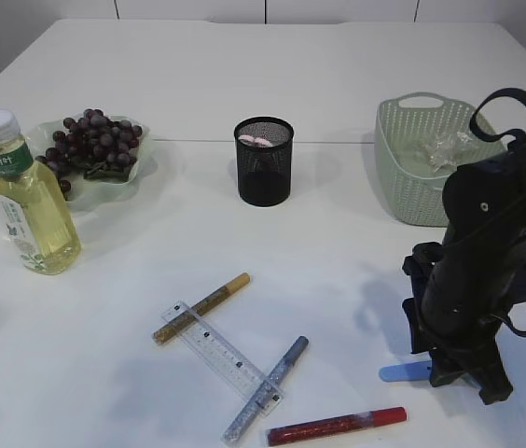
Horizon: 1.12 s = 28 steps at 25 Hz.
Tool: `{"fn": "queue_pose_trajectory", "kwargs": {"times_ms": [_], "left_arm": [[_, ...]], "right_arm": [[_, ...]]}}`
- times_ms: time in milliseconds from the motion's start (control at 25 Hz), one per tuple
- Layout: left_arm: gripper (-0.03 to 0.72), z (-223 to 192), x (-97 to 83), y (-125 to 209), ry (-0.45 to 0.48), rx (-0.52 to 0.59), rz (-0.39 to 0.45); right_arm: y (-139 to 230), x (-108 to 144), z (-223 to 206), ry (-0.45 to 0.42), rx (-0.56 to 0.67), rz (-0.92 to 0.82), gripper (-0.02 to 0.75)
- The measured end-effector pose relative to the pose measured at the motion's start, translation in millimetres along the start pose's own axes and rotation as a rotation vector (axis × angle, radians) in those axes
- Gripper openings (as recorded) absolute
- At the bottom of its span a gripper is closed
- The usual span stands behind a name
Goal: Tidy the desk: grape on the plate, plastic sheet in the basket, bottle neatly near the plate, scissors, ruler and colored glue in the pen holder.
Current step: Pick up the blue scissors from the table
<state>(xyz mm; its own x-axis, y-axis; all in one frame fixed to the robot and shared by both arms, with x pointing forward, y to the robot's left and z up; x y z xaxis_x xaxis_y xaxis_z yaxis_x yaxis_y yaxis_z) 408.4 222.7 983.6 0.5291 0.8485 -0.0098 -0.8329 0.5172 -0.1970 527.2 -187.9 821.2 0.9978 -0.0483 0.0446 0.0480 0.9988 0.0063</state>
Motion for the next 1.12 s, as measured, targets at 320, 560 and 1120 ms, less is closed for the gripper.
{"fn": "queue_pose_trajectory", "kwargs": {"times_ms": [320, 560, 1120], "left_arm": [[0.363, 0.0, 0.0, 0.0, 0.0, 0.0, 0.0], [0.363, 0.0, 0.0, 0.0, 0.0, 0.0, 0.0], [0.363, 0.0, 0.0, 0.0, 0.0, 0.0, 0.0]], "right_arm": [[0.0, 0.0, 0.0, 0.0, 0.0, 0.0, 0.332], [0.0, 0.0, 0.0, 0.0, 0.0, -0.004, 0.332], [-1.2, 0.2, 0.0, -0.001, -0.007, 0.003, 0.332]]}}
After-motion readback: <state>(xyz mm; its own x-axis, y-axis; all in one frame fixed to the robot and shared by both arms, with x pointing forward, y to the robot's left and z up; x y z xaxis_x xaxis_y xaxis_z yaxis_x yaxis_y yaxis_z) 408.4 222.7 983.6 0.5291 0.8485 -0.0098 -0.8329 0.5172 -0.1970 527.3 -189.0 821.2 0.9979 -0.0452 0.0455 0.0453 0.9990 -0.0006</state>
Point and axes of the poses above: a point on each arm's last joint axis where the gripper is mounted, z pointing back along that axis away from the gripper, x along the wrist's bending axis when the last joint is at zero, y = z × x, the point moved 8 cm from there along -z, pointing out along that axis toward the gripper, and after that the axes turned 14 degrees about -z, right-handed, at the moved point
